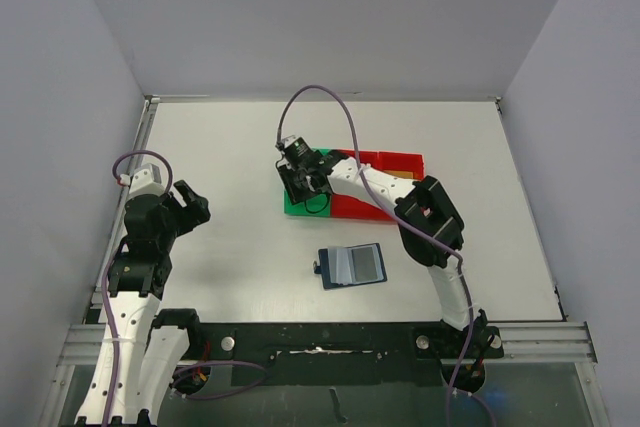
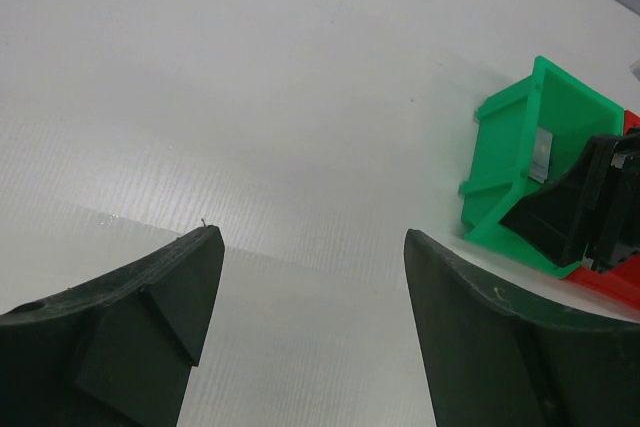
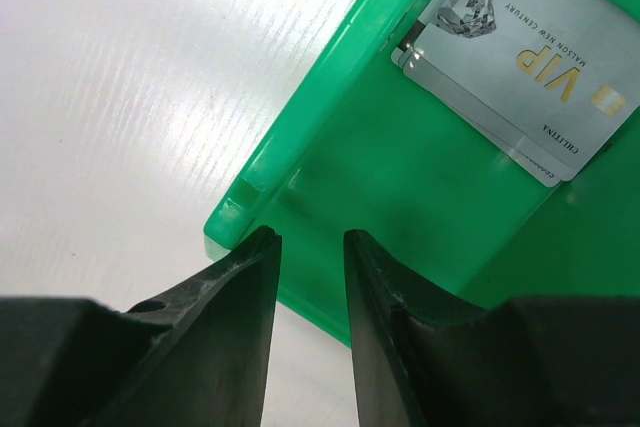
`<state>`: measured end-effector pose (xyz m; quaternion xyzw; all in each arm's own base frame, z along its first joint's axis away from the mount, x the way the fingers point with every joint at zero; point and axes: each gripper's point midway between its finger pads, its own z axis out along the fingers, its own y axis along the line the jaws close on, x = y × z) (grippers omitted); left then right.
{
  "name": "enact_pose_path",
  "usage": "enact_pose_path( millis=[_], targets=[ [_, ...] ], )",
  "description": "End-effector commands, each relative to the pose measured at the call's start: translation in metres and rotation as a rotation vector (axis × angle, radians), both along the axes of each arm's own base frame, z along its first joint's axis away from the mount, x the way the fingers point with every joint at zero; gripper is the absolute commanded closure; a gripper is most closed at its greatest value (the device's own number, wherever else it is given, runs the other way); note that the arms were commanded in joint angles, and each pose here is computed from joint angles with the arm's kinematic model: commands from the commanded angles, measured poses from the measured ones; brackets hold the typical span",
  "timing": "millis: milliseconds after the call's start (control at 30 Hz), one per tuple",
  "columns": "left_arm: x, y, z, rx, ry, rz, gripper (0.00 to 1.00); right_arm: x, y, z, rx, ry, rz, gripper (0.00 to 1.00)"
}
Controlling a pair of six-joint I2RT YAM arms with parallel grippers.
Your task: Take the credit cards out of the card holder
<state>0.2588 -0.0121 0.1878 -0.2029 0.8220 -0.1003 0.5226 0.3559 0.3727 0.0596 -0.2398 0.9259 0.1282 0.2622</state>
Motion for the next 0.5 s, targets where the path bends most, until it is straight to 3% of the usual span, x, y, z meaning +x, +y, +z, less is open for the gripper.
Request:
enact_pose_path(
  millis=[0, 167, 467],
  targets=[
    [0.005, -0.001, 0.014, 0.002, -0.042, -0.011, 0.27, -0.007, 0.012, 0.013, 0.044, -0.011, 0.031, 0.67],
    [0.005, -0.002, 0.013, -0.001, -0.037, -0.019, 0.27, -0.013, 0.018, 0.027, 0.068, -0.022, 0.054, 0.67],
    [0.008, -0.037, 0.013, -0.108, -0.032, -0.181, 0.26, -0.012, -0.001, 0.115, 0.141, -0.153, 0.038, 0.58]
  ],
)
